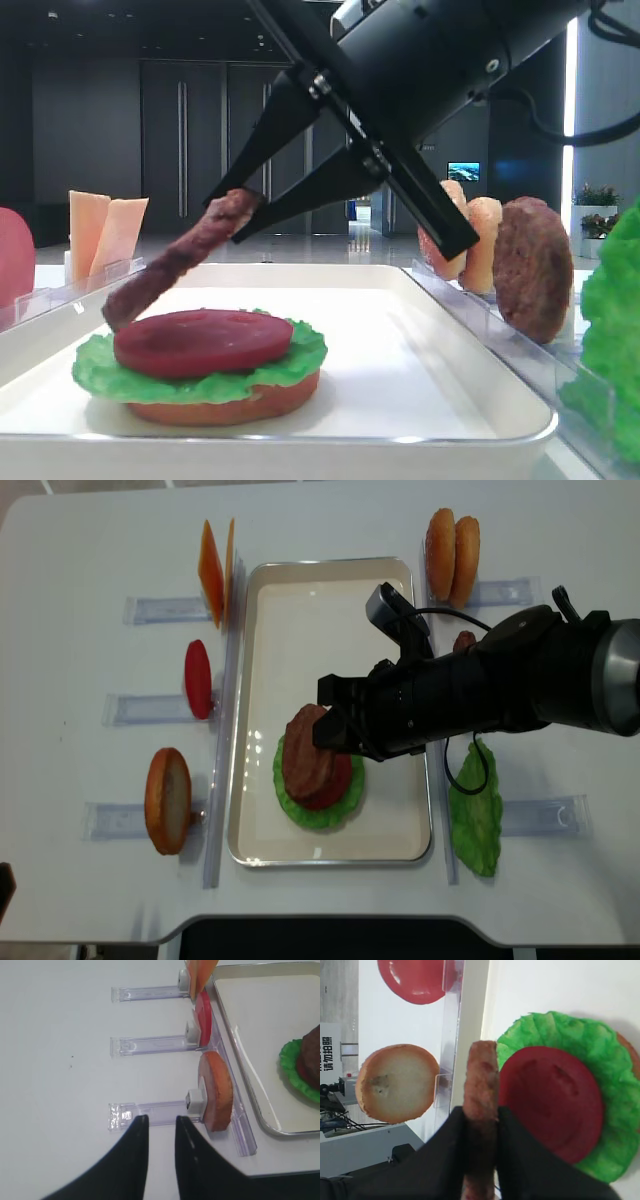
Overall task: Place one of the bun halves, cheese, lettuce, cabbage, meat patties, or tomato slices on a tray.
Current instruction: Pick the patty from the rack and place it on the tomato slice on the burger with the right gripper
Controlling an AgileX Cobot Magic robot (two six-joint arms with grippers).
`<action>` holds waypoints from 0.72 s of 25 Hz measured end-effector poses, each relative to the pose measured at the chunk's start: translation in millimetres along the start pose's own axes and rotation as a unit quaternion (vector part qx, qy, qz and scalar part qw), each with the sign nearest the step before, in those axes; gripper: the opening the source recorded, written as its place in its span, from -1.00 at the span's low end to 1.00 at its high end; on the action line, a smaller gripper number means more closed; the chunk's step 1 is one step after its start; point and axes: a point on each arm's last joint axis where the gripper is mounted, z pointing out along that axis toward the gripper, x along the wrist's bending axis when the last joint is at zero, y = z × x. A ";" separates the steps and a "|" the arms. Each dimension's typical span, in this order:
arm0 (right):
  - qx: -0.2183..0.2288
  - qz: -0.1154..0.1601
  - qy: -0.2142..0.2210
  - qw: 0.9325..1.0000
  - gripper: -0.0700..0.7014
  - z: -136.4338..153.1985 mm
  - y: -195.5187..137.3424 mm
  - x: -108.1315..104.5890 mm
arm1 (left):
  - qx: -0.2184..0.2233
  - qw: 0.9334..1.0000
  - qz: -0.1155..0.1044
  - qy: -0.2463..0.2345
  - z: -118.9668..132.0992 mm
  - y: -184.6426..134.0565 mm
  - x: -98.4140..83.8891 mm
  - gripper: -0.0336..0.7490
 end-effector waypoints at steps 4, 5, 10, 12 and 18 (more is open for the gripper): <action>0.003 0.006 -0.005 1.000 -0.50 3.0 0.6 -4.8 | 0.000 1.000 0.000 0.000 0.0 0.0 0.0 -0.56; 0.003 0.007 -0.005 1.000 -0.50 3.2 0.6 -4.9 | 0.000 1.000 0.000 0.000 0.0 0.0 0.0 -0.56; 0.004 0.007 -0.005 1.000 -0.50 3.5 0.4 -5.1 | 0.000 1.000 0.000 0.000 0.0 0.0 0.0 -0.56; 0.004 0.007 -0.005 1.000 -0.50 3.5 0.4 -5.1 | 0.000 1.000 0.000 0.000 0.0 0.0 0.0 -0.56; 0.004 0.007 -0.005 1.000 -0.49 3.5 0.4 -5.1 | 0.000 1.000 0.000 0.000 0.0 0.0 0.0 -0.56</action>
